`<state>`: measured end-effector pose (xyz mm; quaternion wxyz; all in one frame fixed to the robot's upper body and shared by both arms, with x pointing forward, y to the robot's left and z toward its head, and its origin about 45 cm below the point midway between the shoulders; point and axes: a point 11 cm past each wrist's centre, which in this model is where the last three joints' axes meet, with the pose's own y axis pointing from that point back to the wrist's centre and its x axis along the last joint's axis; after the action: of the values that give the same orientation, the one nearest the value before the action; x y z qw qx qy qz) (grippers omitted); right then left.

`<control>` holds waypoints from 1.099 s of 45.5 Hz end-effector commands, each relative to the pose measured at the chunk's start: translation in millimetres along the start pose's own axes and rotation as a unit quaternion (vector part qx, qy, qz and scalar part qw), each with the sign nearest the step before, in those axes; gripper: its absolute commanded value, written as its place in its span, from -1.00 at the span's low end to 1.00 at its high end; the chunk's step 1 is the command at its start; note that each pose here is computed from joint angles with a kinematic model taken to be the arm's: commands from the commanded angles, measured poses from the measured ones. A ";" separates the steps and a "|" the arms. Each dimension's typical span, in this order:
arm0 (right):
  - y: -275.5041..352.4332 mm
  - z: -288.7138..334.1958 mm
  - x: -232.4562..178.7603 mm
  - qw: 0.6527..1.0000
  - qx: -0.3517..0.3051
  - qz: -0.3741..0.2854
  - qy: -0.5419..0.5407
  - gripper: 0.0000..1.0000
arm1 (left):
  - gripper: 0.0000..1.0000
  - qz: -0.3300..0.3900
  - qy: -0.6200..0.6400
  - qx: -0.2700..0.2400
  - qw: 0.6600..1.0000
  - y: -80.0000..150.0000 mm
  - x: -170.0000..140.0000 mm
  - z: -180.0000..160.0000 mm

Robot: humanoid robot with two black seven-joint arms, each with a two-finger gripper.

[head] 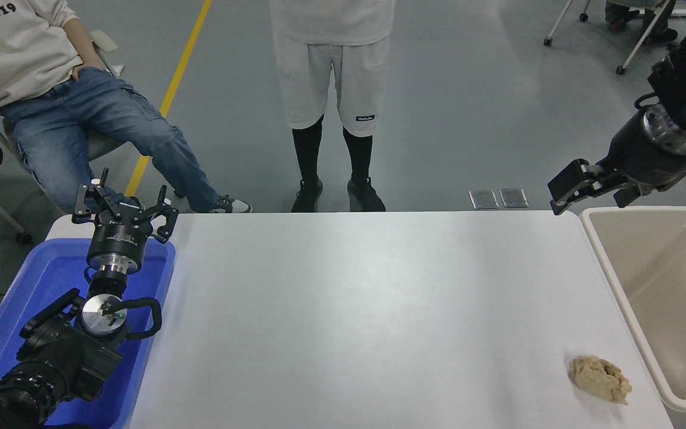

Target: Pick up paper ball place in dustbin

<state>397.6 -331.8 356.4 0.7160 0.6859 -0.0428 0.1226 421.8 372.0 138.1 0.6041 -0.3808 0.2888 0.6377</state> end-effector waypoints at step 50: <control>-125.1 11.9 -107.9 0.982 0.011 -0.187 -0.010 1.00 | 0.98 0.000 0.000 -0.001 1.000 0.0 0.0 0.1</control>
<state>350.0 -357.4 254.8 0.7224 0.6908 0.0308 0.0075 421.9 372.1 138.2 0.6041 -0.3808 0.2887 0.6378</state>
